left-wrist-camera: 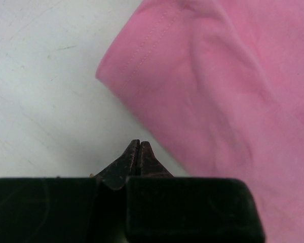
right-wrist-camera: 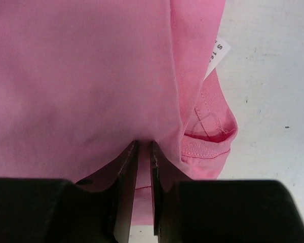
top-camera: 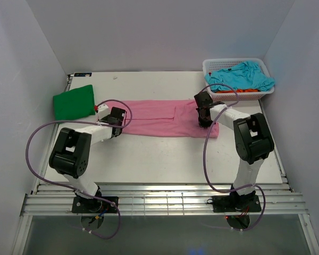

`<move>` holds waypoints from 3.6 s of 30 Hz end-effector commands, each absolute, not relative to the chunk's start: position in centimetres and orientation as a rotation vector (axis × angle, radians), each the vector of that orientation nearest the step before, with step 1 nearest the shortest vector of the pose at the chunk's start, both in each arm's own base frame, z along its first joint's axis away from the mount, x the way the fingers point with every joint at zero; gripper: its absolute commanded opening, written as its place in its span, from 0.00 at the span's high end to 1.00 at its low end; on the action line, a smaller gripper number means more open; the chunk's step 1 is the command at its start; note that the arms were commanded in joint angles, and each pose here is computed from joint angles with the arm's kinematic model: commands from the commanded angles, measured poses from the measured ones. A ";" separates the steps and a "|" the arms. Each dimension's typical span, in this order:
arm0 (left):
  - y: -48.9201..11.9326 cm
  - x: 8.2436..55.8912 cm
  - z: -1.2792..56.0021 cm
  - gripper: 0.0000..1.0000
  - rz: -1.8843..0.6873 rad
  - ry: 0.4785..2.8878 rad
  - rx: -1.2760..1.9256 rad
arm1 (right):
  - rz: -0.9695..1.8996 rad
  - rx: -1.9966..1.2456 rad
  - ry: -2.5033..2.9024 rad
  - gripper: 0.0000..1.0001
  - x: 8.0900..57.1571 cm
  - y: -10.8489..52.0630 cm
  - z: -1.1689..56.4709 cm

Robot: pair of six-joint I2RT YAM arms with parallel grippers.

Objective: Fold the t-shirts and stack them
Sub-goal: Fold the tshirt

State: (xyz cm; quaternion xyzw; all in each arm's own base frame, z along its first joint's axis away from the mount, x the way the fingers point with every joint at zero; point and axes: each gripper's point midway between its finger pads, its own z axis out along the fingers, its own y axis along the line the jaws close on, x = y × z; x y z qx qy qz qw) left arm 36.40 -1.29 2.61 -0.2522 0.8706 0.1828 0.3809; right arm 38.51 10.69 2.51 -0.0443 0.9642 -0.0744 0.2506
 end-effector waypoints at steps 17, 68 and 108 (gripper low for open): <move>-1.9 39.9 11.4 1.00 0.285 1.974 -0.659 | -0.168 -0.138 2.666 0.79 41.0 11.5 0.4; -2.1 32.2 7.5 1.00 0.321 2.173 -0.822 | -0.124 -0.226 2.615 0.79 50.7 12.9 -0.2; -3.4 29.3 -0.1 1.00 0.530 2.423 -0.775 | 0.142 -0.173 2.614 0.70 56.0 14.7 -0.8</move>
